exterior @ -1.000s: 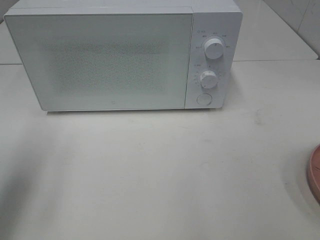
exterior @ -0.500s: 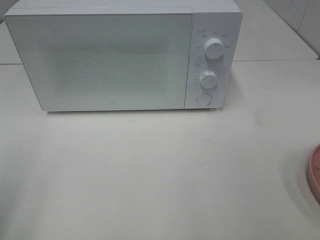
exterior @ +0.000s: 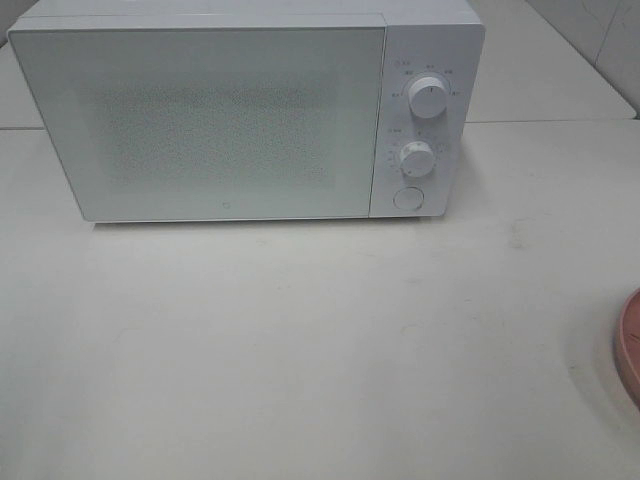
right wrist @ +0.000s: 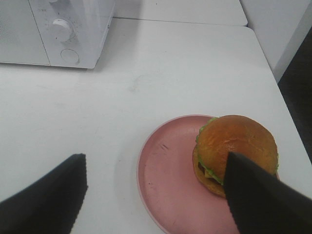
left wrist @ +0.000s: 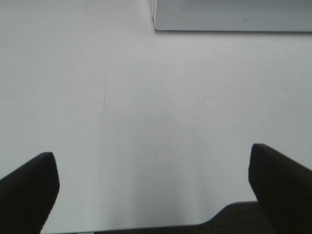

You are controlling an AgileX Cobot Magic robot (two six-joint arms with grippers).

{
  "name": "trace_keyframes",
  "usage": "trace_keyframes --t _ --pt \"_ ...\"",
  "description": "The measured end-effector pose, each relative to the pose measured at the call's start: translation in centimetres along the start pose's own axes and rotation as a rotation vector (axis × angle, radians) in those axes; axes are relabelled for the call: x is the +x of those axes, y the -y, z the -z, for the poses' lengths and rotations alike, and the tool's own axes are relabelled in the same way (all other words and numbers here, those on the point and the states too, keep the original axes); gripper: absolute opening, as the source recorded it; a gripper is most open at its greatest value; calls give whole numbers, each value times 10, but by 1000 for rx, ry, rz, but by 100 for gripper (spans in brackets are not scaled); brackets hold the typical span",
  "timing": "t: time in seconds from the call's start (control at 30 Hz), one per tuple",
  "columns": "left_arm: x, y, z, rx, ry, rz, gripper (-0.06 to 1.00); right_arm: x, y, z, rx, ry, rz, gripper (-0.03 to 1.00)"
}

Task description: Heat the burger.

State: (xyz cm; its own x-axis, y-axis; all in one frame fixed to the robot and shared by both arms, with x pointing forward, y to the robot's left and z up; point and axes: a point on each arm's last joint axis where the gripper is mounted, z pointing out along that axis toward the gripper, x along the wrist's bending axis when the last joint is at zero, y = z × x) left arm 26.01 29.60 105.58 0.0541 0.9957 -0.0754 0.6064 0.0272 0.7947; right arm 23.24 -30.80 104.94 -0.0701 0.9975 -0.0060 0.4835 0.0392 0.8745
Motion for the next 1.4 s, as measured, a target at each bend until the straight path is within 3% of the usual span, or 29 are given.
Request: trace_keyframes --t 0.2,0.43,1.4 --pt "-1 8 12 -91 11 1 98 0 0 0 0 0 0 75" --pt "-2 17 24 -193 -57 46 98 0 0 0 0 0 0 75" --pt "-3 17 24 -195 -60 53 98 0 0 0 0 0 1 75"
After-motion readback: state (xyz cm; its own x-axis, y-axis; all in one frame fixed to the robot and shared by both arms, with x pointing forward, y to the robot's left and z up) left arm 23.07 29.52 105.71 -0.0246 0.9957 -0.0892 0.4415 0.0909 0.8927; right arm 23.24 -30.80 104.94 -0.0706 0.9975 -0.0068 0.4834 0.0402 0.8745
